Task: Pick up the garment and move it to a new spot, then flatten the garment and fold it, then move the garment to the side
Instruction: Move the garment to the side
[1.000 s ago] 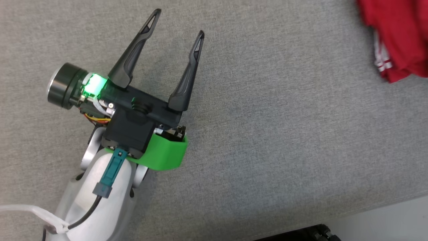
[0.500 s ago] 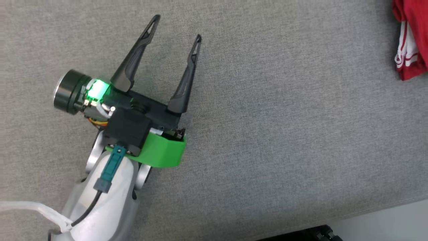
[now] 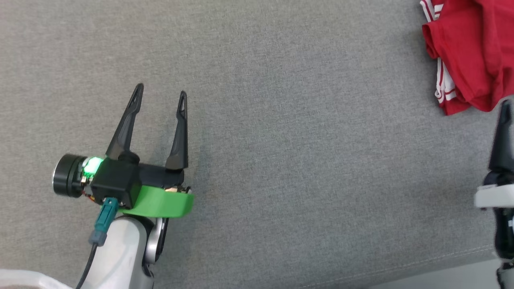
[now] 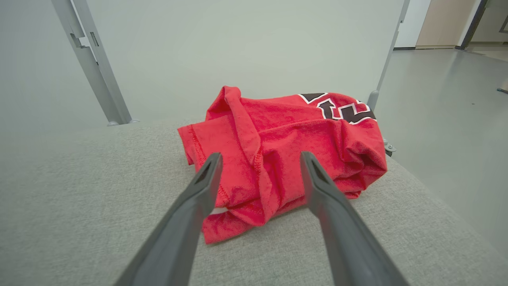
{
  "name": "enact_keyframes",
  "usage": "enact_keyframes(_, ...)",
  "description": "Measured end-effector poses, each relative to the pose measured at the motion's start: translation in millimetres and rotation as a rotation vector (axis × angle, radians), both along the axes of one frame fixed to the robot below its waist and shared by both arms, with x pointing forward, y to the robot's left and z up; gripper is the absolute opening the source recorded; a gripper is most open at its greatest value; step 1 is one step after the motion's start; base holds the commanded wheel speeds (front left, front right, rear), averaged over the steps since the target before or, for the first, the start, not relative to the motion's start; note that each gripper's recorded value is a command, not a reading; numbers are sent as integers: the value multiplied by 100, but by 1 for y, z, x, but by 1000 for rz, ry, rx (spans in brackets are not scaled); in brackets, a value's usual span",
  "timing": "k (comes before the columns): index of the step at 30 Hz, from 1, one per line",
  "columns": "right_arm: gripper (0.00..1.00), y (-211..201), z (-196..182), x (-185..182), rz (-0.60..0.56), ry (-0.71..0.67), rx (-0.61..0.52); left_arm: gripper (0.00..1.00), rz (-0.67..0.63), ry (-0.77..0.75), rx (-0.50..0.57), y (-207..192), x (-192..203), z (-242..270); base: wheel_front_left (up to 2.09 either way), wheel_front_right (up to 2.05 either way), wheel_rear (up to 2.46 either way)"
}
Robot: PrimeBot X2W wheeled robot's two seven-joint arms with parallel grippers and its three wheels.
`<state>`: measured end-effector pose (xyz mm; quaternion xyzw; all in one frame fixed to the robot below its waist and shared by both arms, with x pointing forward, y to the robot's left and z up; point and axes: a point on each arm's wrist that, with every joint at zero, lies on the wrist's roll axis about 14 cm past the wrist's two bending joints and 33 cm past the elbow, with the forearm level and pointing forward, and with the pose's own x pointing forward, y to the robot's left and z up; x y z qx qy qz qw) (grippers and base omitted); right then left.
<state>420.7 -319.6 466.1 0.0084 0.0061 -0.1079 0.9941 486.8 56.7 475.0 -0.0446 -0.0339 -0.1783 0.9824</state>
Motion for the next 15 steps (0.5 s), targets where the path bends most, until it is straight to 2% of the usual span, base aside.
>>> enact_keyframes(6,100,76,17,-5,155,-51,90,100,156,33,19,52,-23,2,0,0,0)
enact_keyframes(11,100,109,32,-12,237,-67,119,100,267,54,28,90,-48,2,0,0,0)
enact_keyframes(15,100,123,42,-21,272,-71,122,100,297,68,43,106,-71,3,0,0,0)
